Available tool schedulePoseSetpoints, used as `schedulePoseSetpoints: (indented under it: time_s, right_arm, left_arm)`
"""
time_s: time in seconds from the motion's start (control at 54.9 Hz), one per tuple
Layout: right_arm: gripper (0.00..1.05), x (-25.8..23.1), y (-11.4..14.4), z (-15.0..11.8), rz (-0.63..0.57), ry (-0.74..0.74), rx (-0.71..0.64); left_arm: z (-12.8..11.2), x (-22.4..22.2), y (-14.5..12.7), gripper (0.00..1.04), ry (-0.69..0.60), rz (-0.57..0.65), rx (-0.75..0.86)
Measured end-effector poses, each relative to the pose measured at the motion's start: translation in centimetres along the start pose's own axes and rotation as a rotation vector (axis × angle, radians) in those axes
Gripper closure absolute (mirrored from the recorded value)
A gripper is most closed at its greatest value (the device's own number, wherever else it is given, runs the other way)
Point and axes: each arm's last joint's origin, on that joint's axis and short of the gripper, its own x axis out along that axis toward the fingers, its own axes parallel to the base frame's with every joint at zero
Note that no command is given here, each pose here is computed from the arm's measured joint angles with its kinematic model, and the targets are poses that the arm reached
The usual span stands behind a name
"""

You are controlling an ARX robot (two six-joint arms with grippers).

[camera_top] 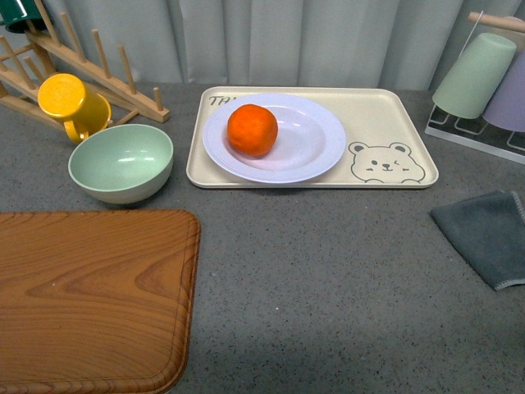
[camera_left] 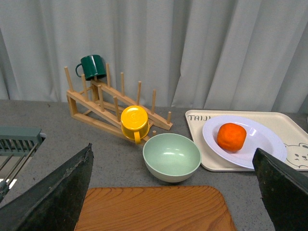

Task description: Place orange and plate with both arms

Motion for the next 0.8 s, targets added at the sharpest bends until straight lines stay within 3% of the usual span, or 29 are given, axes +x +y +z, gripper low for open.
schedulePoseSetpoints:
  time_s: [0.802]
  right_arm:
    - [1.04,-2.9,0.0,0.5,0.002,-0.021,0.0]
  left_arm:
    - [0.0,0.0,0.0,0.06,0.0,0.0,0.0]
